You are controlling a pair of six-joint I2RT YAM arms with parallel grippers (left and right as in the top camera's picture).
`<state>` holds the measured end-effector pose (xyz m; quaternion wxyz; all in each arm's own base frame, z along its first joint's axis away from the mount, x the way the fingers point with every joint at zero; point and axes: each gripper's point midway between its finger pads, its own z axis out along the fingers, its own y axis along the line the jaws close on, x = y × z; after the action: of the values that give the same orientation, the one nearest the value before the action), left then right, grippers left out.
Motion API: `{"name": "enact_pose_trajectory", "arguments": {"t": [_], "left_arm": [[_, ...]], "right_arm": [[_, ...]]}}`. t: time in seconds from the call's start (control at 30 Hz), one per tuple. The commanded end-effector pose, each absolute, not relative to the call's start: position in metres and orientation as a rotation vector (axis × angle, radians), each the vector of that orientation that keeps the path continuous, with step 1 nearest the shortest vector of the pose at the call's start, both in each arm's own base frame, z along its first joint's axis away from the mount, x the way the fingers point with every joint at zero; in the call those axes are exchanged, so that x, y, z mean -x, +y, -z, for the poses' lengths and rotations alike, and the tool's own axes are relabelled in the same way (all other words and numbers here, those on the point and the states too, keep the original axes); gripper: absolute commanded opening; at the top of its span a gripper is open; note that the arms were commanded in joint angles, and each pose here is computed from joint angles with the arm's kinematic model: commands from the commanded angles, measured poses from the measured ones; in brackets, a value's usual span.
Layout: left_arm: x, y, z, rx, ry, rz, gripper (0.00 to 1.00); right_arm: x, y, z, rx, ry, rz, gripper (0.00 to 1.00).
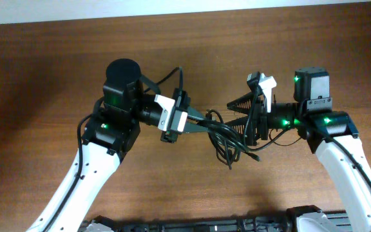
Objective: Untangle cables
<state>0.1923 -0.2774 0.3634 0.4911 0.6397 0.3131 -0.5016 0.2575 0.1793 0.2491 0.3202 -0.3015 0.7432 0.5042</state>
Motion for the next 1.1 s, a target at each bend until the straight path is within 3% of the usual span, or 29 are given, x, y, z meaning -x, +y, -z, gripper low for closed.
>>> {"name": "enact_pose_trajectory", "arguments": {"t": [0.0, 0.4, 0.77, 1.07], "left_arm": [[-0.184, -0.275, -0.380, -1.571, 0.660, 1.158, 0.00], [-0.150, -0.298, -0.380, -1.625, 0.572, 1.232, 0.00], [-0.136, -0.305, -0.378, -1.648, 0.562, 1.287, 0.00], [-0.110, -0.315, -0.380, -1.685, 0.472, 1.330, 0.00]], "right_arm": [[-0.253, 0.186, -0.260, 0.855, 1.898, -1.329, 0.98], [-0.252, 0.205, -0.282, 0.962, 1.743, -1.353, 0.98], [-0.274, 0.207, -0.308, 0.804, 1.758, -1.403, 0.98], [-0.313, 0.199, -0.279, 0.603, 1.913, -1.276, 0.98]]}}
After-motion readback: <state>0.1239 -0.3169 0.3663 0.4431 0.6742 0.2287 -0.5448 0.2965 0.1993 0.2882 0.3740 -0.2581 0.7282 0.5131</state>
